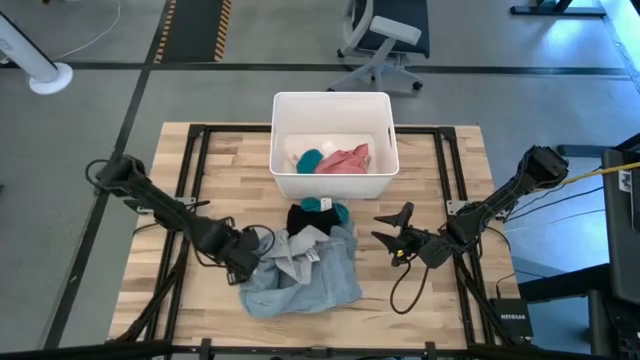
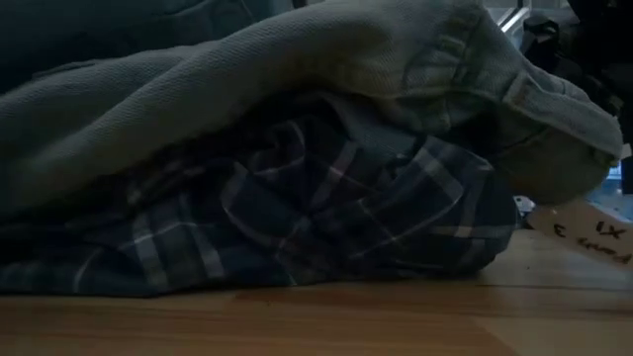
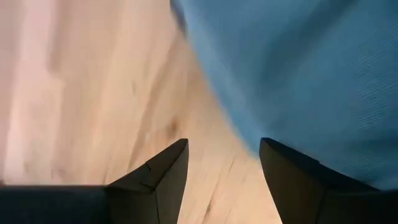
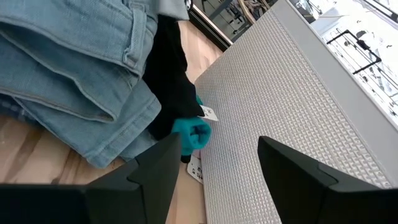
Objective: Sort clothes
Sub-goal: Put the blue sock into the white laundry bin, then put the black shorts into the white laundry bin
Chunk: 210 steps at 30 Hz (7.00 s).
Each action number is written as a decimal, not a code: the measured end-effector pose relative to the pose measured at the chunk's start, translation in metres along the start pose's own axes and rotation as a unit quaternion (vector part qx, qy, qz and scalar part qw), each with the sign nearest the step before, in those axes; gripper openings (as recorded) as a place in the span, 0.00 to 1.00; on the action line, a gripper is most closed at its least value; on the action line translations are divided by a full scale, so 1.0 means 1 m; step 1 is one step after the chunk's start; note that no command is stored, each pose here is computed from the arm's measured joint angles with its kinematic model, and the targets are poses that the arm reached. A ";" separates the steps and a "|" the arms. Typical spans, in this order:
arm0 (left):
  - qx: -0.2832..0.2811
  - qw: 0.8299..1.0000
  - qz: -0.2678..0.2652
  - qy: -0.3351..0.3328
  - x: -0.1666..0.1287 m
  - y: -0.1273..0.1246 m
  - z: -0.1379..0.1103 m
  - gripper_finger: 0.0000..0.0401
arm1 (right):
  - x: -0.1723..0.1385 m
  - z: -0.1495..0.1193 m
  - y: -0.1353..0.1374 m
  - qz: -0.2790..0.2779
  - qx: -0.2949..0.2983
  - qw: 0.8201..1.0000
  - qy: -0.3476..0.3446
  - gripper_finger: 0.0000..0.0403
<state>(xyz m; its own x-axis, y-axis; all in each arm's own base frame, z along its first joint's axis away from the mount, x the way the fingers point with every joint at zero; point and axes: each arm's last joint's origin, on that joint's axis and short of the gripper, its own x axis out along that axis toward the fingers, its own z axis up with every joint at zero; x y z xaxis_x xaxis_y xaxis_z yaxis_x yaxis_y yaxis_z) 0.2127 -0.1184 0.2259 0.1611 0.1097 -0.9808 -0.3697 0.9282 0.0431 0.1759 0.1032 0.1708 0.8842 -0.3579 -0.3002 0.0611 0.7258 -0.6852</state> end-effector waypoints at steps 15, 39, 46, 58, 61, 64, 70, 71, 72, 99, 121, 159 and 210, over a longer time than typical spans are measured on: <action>-0.030 0.913 0.000 -0.407 -0.055 0.006 0.032 0.48 | 0.000 0.000 -0.001 -0.015 0.007 1.000 0.006 0.58; -0.034 0.978 -0.128 -0.159 0.088 -0.013 -0.022 0.48 | 0.000 0.000 0.001 0.020 0.026 0.999 -0.006 0.58; -0.014 0.974 -0.132 -0.182 0.089 -0.014 -0.019 0.48 | 0.028 -0.001 0.001 0.052 0.019 0.998 -0.015 0.58; -0.016 0.974 -0.128 -0.184 0.090 -0.011 -0.014 0.48 | 0.101 0.005 -0.005 0.117 -0.146 0.982 0.033 0.58; -0.017 0.974 -0.127 -0.185 0.090 -0.010 -0.013 0.48 | 0.117 0.002 -0.008 0.127 -0.156 0.977 0.072 0.58; -0.026 0.974 -0.127 -0.185 0.090 -0.010 -0.013 0.48 | 0.129 -0.002 -0.012 0.138 -0.158 0.973 0.096 0.58; -0.028 0.974 -0.126 -0.186 0.090 -0.009 -0.012 0.48 | 0.141 -0.010 -0.010 0.153 -0.161 0.967 0.123 0.54; -0.028 0.974 -0.126 -0.186 0.090 -0.009 -0.012 0.48 | 0.142 -0.011 -0.009 0.155 -0.162 0.967 0.125 0.51; -0.028 0.974 -0.126 -0.186 0.090 -0.009 -0.012 0.48 | 0.142 -0.011 -0.009 0.157 -0.164 0.966 0.126 0.47; -0.040 0.973 -0.119 -0.196 0.090 -0.009 -0.012 0.48 | 0.075 0.055 -0.069 0.014 -0.187 0.980 0.064 0.07; -0.037 0.971 -0.124 -0.203 0.089 -0.010 -0.011 0.48 | 0.061 0.115 -0.205 -0.168 -0.209 0.954 0.134 0.08; -0.040 0.969 -0.125 -0.208 0.089 -0.011 -0.010 0.48 | 0.084 0.093 -0.164 0.181 -0.115 0.973 0.091 0.58; -0.030 0.968 -0.126 -0.216 0.088 -0.011 -0.009 0.48 | 0.198 0.057 -0.033 0.196 -0.357 0.893 0.192 0.04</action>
<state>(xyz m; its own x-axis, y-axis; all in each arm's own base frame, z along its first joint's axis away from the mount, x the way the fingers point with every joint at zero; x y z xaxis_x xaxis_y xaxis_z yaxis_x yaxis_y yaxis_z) 0.2230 -0.1224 0.1371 0.6159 0.0337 -0.7871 -0.3189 0.9242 -0.2100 0.3752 0.0419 0.1717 0.5406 -0.4328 -0.7214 -0.6498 0.3299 -0.6848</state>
